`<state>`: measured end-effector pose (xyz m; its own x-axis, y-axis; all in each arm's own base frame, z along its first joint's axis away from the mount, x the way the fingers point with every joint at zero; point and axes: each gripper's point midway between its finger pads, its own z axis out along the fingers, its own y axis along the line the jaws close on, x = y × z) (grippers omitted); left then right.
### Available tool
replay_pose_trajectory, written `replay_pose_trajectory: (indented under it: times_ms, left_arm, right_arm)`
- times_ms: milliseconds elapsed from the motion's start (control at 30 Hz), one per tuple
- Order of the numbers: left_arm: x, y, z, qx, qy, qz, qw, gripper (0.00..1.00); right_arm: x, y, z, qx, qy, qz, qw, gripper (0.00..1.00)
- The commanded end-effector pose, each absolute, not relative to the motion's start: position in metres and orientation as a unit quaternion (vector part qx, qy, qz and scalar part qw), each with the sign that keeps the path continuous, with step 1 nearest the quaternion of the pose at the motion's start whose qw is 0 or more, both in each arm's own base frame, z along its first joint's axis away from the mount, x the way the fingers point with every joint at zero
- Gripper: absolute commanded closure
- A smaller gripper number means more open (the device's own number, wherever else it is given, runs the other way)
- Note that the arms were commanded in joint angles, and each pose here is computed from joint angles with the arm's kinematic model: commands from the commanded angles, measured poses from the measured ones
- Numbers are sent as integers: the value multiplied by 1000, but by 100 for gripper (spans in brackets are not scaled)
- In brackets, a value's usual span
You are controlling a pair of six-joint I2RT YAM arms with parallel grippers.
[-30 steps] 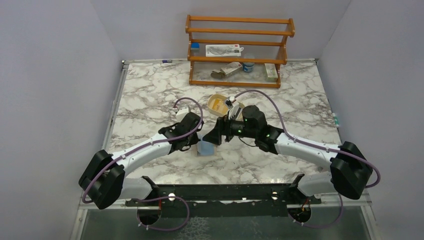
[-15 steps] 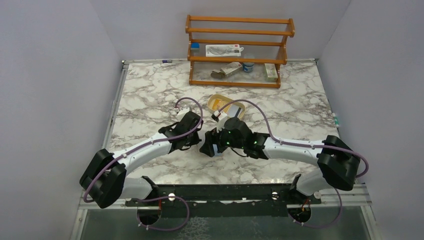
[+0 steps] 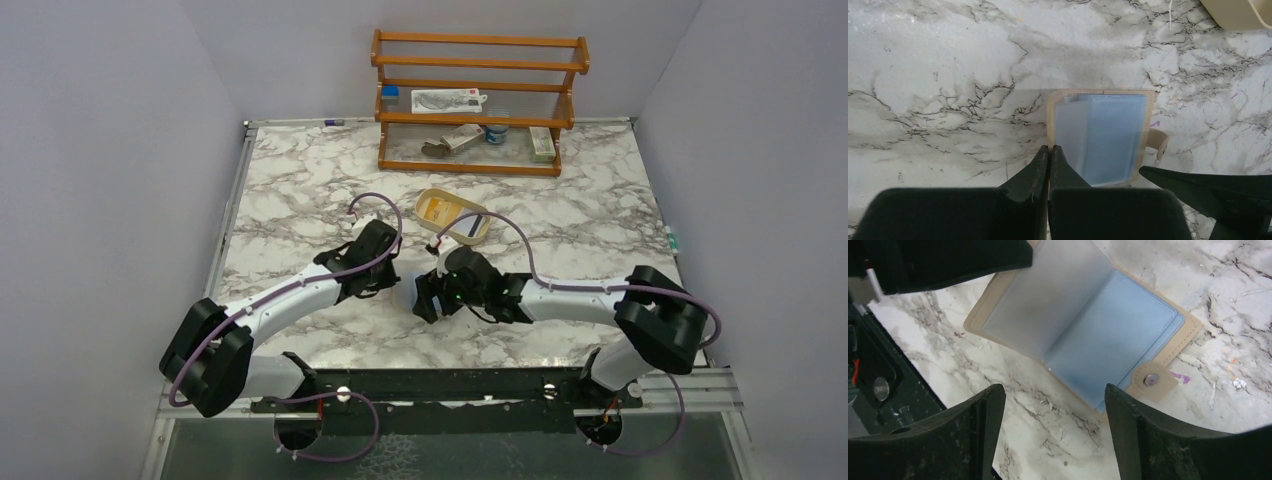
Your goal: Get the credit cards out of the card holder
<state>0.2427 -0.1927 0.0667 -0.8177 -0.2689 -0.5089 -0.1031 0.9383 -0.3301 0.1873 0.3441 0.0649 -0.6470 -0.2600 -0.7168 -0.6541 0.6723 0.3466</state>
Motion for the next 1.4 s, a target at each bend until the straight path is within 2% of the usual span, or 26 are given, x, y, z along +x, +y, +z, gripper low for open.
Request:
replay_pose_trajectory:
  times_ms: [0,267,433,633,967,1367]
  left_arm:
    - [243,-196,73,-86,942,-161,281,100]
    - [244,-197,72,-84,944,-162,275,100]
    - [245,-196,69,-85,945,-160,272,100]
    - [245,-198,67,-84,947,-161,265,100]
    - [244,-197,67,-84,947,-164,263,100]
    - [245,-196,70,-83,947,-165,262,100]
  right_arm:
    - [207,351,60,-285,854,267,343,23]
    - [222,355,57,-304,851,233,360,24]
    - [215,360,56,-330,841,234,361,24]
    - [203,362,49,-355,835,231,352,17]
    - [210,363,39,-370,834,189,362,16]
    - [227,361,34,-342,841,153,391,15]
